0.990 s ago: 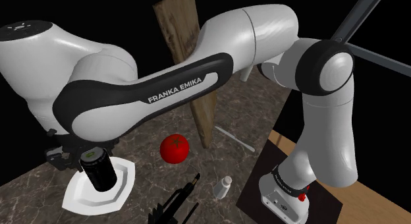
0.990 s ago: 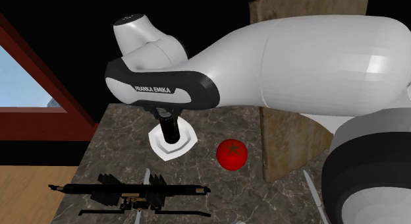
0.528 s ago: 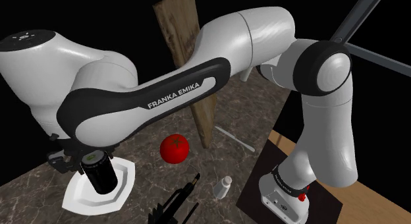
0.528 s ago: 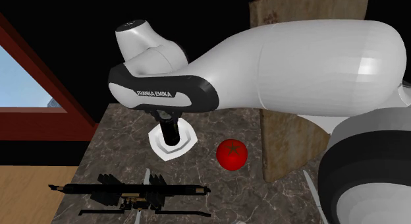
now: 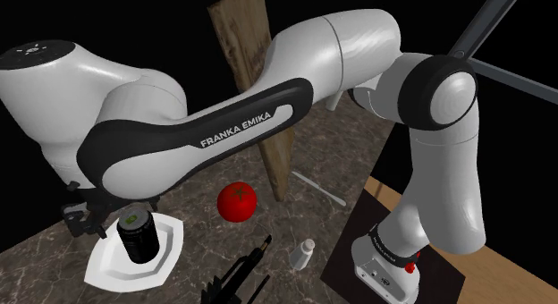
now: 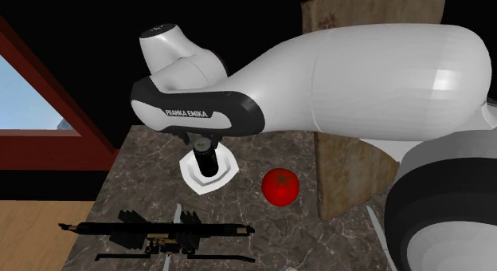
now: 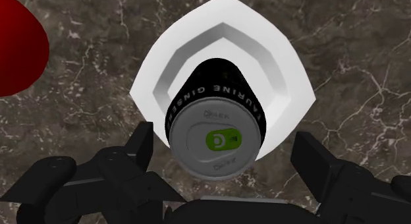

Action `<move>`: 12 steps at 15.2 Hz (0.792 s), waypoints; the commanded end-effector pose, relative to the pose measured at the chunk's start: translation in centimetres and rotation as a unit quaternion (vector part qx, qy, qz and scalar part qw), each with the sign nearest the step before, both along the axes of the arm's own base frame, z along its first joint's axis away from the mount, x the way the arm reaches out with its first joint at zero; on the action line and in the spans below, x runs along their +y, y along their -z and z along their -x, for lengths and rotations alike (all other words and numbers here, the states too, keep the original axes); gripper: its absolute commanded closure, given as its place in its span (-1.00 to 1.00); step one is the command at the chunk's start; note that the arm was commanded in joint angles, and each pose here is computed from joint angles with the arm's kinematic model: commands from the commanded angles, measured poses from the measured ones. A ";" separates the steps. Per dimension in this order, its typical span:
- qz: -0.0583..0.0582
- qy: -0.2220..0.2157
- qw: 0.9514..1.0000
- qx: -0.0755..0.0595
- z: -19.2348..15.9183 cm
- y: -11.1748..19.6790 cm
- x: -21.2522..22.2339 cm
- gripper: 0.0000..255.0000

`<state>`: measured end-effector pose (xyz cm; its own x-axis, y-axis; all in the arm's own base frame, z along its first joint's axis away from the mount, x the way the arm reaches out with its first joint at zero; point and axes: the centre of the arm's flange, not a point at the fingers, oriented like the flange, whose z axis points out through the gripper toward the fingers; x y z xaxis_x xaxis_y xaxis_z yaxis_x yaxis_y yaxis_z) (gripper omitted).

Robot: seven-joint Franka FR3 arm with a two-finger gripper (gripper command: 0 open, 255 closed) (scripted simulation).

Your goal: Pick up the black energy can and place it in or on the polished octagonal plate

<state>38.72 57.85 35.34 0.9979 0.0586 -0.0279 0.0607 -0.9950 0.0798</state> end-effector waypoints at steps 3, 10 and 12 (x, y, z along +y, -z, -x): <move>0.000 0.000 1.000 0.000 -0.1 -3.9 0.3 -1.00; 0.000 0.000 1.000 0.000 -0.1 -5.0 0.4 -1.00; 0.000 0.000 1.000 0.000 -0.1 -5.0 0.4 -1.00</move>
<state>38.84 58.25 40.32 0.9979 0.0586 -0.0278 0.0607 -0.9950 0.0798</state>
